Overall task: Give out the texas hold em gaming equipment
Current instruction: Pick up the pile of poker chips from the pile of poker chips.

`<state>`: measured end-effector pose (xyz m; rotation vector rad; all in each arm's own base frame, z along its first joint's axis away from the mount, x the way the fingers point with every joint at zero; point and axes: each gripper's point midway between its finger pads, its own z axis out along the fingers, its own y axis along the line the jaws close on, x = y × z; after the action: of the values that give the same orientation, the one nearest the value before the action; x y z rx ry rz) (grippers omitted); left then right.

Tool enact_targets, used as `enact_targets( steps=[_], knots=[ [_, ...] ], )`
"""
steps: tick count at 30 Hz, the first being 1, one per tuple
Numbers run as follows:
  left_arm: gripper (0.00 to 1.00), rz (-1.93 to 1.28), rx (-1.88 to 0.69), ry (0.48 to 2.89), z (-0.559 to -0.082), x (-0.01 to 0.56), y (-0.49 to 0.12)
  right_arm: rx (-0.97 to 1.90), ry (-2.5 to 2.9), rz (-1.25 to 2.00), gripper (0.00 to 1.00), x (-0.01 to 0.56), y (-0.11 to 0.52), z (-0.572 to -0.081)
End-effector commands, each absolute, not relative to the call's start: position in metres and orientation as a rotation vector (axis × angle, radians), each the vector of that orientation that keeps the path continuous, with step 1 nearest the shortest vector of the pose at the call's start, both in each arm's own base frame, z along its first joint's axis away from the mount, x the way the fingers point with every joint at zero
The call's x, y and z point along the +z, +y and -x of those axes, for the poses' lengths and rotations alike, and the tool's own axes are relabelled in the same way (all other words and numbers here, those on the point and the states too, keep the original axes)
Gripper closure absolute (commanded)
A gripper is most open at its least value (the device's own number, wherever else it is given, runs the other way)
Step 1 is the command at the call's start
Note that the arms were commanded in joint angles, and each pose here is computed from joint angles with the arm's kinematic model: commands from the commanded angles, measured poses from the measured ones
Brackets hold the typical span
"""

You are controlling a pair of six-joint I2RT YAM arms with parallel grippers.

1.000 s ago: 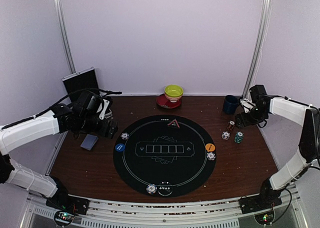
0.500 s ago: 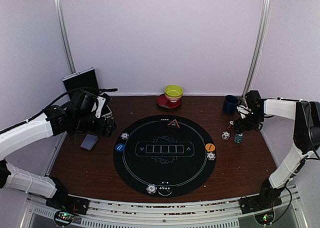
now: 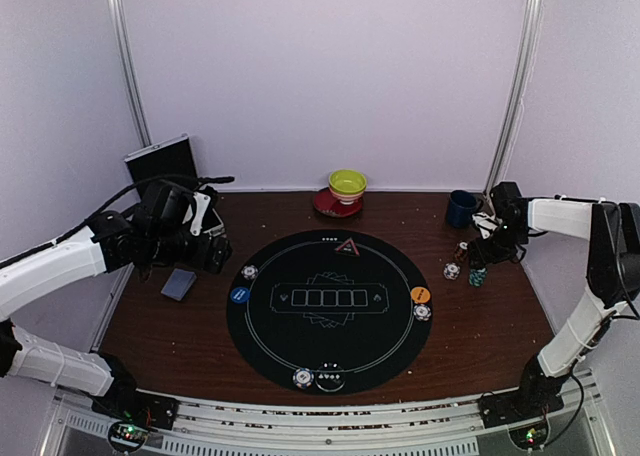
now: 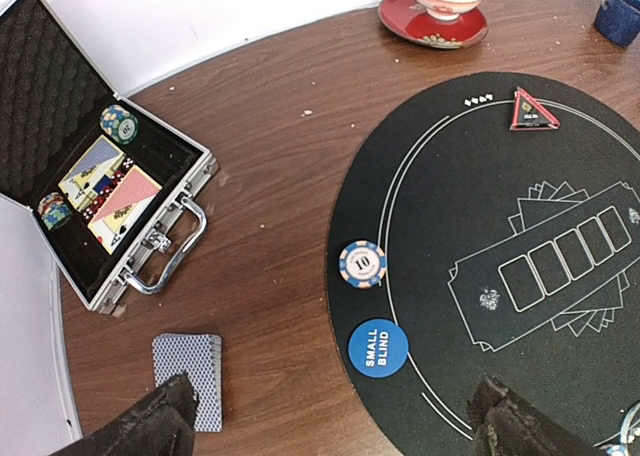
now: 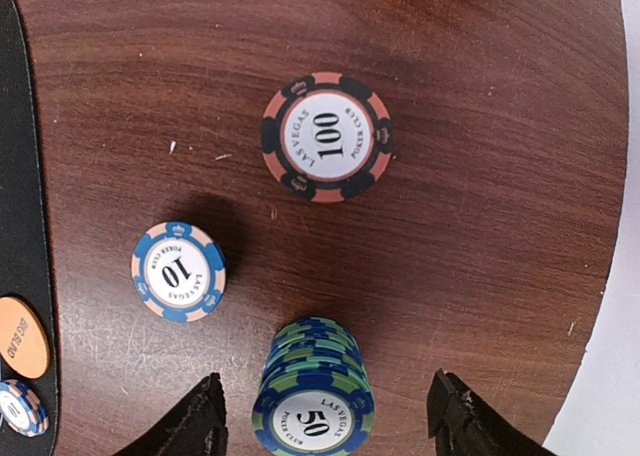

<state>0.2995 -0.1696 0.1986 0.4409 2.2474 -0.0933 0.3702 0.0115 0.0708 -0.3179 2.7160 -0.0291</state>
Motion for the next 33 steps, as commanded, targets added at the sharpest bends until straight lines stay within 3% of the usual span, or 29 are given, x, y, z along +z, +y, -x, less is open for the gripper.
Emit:
enact_targets(
  steps=[1, 33],
  knots=[
    [0.02, -0.431, -0.073, 2.213, -0.307, 0.201, -0.170, -0.014, 2.748, 0.342, 0.30, 0.066, 0.012, -0.359],
    [0.02, -0.427, -0.049, 2.218, -0.309, 0.199, -0.168, 0.001, 2.801, 0.373, 0.43, 0.051, 0.013, -0.350]
  ],
)
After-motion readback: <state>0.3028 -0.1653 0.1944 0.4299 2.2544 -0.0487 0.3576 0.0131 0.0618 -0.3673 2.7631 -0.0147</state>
